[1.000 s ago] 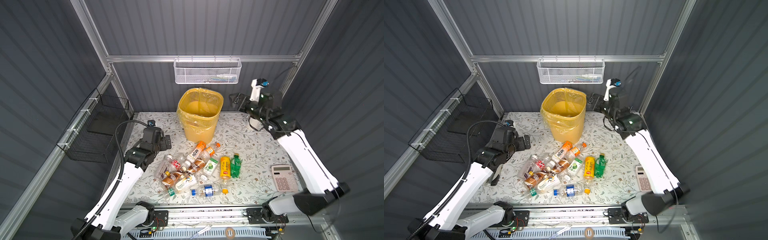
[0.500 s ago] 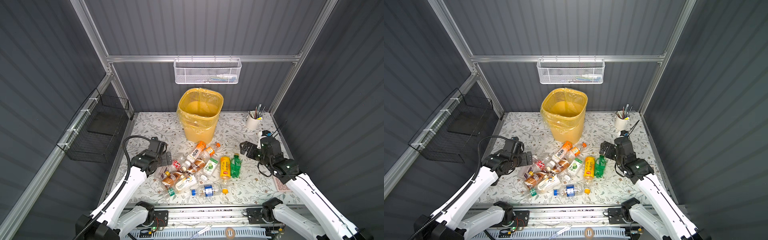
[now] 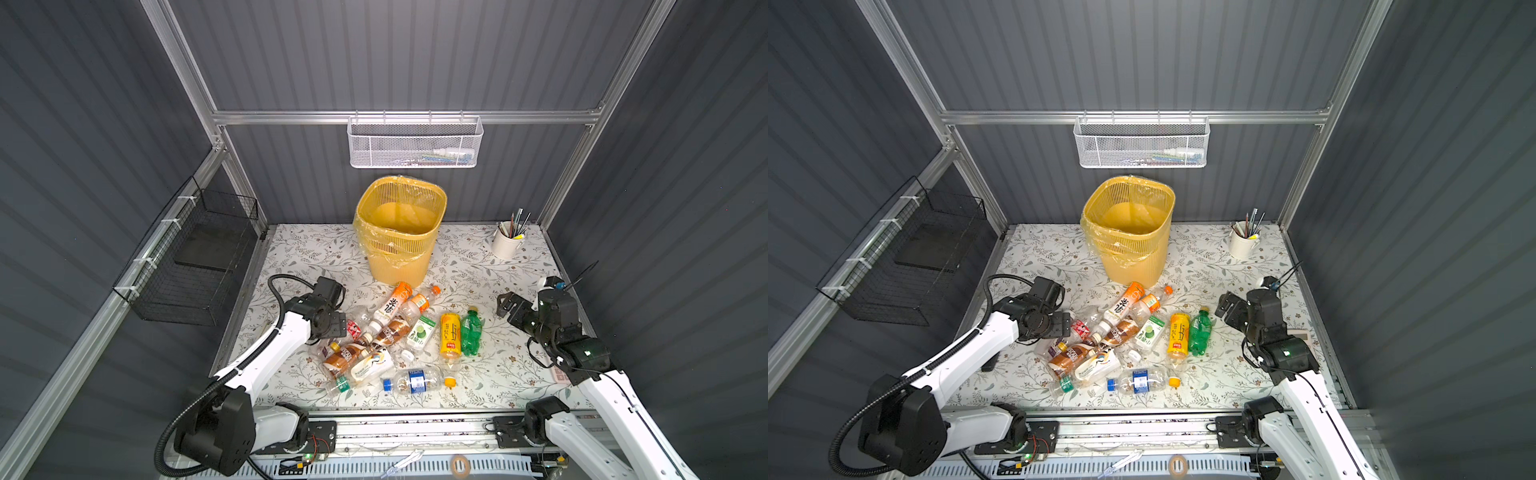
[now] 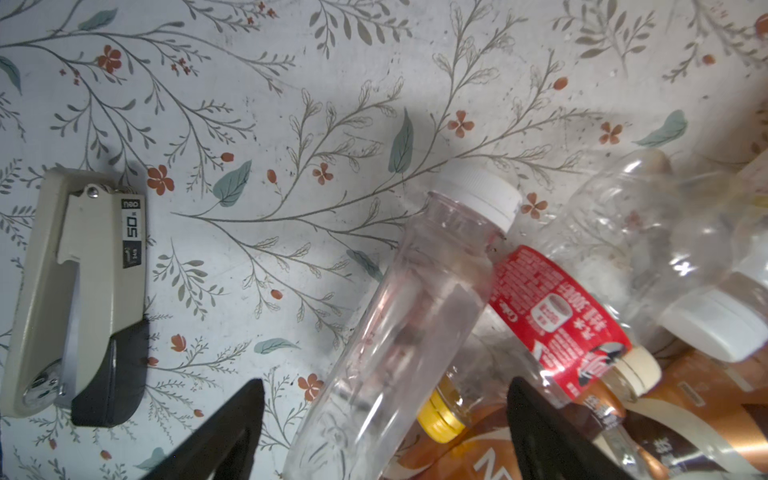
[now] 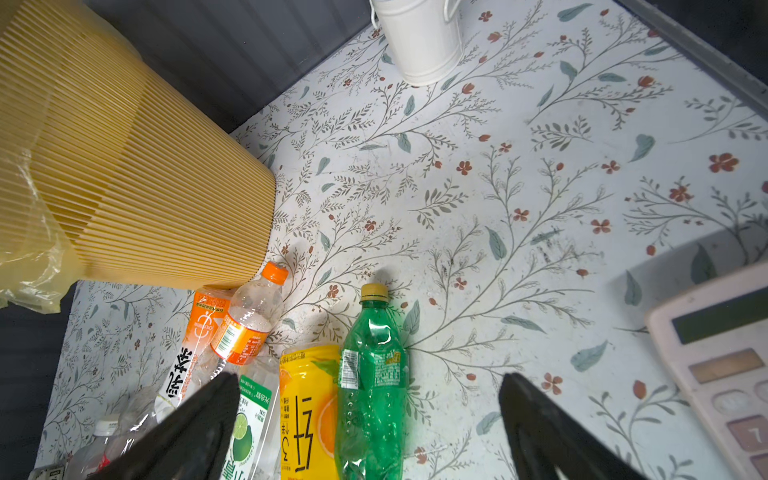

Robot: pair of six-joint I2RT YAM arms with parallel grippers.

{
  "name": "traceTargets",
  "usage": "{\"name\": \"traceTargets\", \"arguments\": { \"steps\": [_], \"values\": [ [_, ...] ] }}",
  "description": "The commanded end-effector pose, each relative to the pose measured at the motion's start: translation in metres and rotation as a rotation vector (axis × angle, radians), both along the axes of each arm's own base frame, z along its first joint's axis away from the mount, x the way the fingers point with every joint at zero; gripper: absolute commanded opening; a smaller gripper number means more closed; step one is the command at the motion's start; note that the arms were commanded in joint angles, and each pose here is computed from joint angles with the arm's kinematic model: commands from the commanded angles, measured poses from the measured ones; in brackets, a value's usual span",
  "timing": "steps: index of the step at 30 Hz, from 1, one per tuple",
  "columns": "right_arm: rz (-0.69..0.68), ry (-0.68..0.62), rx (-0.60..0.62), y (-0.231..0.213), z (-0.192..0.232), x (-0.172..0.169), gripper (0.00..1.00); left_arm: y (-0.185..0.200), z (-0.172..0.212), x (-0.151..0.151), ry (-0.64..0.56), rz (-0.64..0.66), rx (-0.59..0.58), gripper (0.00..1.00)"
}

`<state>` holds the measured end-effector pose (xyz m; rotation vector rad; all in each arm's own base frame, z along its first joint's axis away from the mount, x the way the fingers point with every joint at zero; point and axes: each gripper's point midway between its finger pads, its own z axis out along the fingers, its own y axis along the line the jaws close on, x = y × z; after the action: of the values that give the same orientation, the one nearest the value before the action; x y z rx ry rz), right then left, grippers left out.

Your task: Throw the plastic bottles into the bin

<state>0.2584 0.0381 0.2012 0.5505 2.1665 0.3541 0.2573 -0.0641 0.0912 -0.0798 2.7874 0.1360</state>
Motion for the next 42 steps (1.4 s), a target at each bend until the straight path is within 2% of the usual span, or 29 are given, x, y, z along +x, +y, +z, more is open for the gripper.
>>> {"name": "traceTargets", "arguments": {
  "steps": [1,10,16,30,38,42],
  "values": [
    [-0.002,0.003,0.019,0.000,-0.004,0.000,0.99,0.003,-0.007,0.004,0.020,0.007,0.019,0.90],
    [-0.015,0.017,0.038,-0.003,-0.012,0.000,0.99,0.013,-0.023,0.009,0.061,0.042,0.039,0.78],
    [-0.016,0.033,0.042,-0.004,-0.023,-0.001,0.99,0.016,-0.025,0.009,0.069,0.052,0.031,0.64],
    [-0.020,0.046,0.050,-0.010,-0.033,0.000,0.99,0.010,-0.041,0.007,0.119,0.046,-0.001,0.61],
    [-0.025,0.044,0.056,-0.013,-0.034,-0.002,0.99,0.013,-0.037,0.010,0.102,0.056,0.010,0.42],
    [-0.037,0.041,0.052,-0.017,-0.033,-0.003,0.99,0.020,-0.024,0.014,0.047,0.080,0.032,0.36]
  ]
}}
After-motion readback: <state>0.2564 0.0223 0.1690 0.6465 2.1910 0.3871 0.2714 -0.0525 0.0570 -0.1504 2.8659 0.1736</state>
